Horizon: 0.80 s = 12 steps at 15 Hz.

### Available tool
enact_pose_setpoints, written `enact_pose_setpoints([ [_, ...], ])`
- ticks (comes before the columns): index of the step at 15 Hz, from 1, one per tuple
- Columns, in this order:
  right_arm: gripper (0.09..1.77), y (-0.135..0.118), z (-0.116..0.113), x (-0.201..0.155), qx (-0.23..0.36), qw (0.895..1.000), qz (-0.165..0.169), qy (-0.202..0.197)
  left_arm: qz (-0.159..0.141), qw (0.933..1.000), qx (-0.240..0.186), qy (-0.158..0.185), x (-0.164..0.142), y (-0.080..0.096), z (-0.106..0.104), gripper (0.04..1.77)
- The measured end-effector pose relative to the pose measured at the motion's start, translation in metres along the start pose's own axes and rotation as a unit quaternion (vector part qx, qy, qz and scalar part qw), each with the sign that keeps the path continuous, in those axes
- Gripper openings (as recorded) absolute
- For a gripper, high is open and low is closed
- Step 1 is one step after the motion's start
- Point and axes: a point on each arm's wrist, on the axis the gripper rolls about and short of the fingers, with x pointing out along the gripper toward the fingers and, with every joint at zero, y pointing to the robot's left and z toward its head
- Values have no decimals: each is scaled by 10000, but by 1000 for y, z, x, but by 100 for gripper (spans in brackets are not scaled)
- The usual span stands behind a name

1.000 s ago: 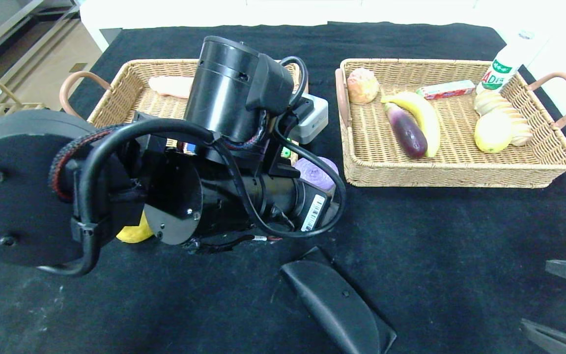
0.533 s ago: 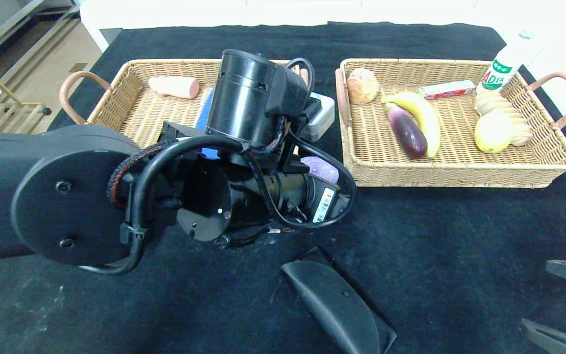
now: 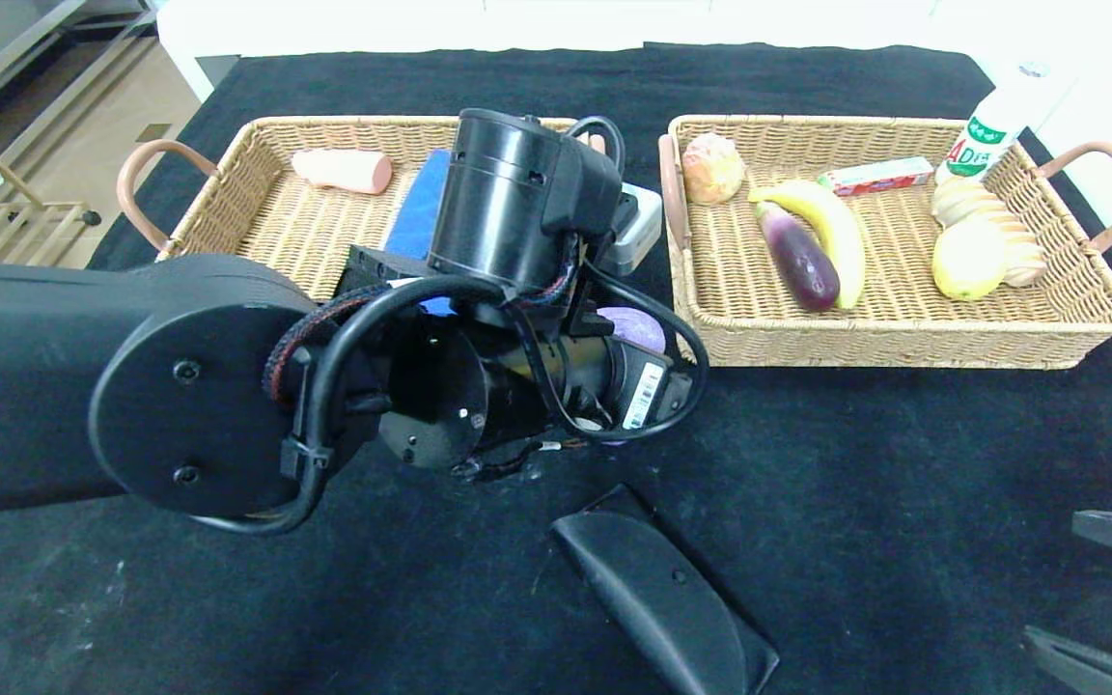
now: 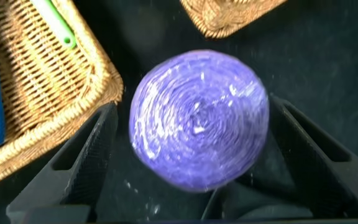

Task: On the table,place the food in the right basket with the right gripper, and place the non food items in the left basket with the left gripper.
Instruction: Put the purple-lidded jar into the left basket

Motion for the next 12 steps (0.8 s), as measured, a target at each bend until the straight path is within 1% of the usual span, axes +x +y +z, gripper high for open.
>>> enact_pose_setpoints([
  [1, 171, 0, 0, 0, 1, 10000, 2, -2, 0, 10000, 2, -1, 1, 0, 0, 172],
  [2, 171, 0, 0, 0, 0, 10000, 0, 0, 0, 10000, 4, 6, 1, 0, -1, 161],
  [4, 171, 0, 0, 0, -1, 10000, 1, -2, 0, 10000, -2, 13, 2, -1, -1, 126],
  [5, 171, 0, 0, 0, 0, 10000, 1, 0, 2, 10000, 3, 19, 2, -1, -2, 113],
  [6, 171, 0, 0, 0, 2, 10000, 3, 3, -3, 10000, 2, 23, 2, -1, -2, 104],
  [8, 171, 0, 0, 0, -29, 10000, -3, 11, -5, 10000, 6, 29, 3, -1, -2, 96],
  [12, 171, 0, 0, 0, -29, 10000, -3, 13, -8, 10000, 12, 45, 4, -2, -3, 91],
])
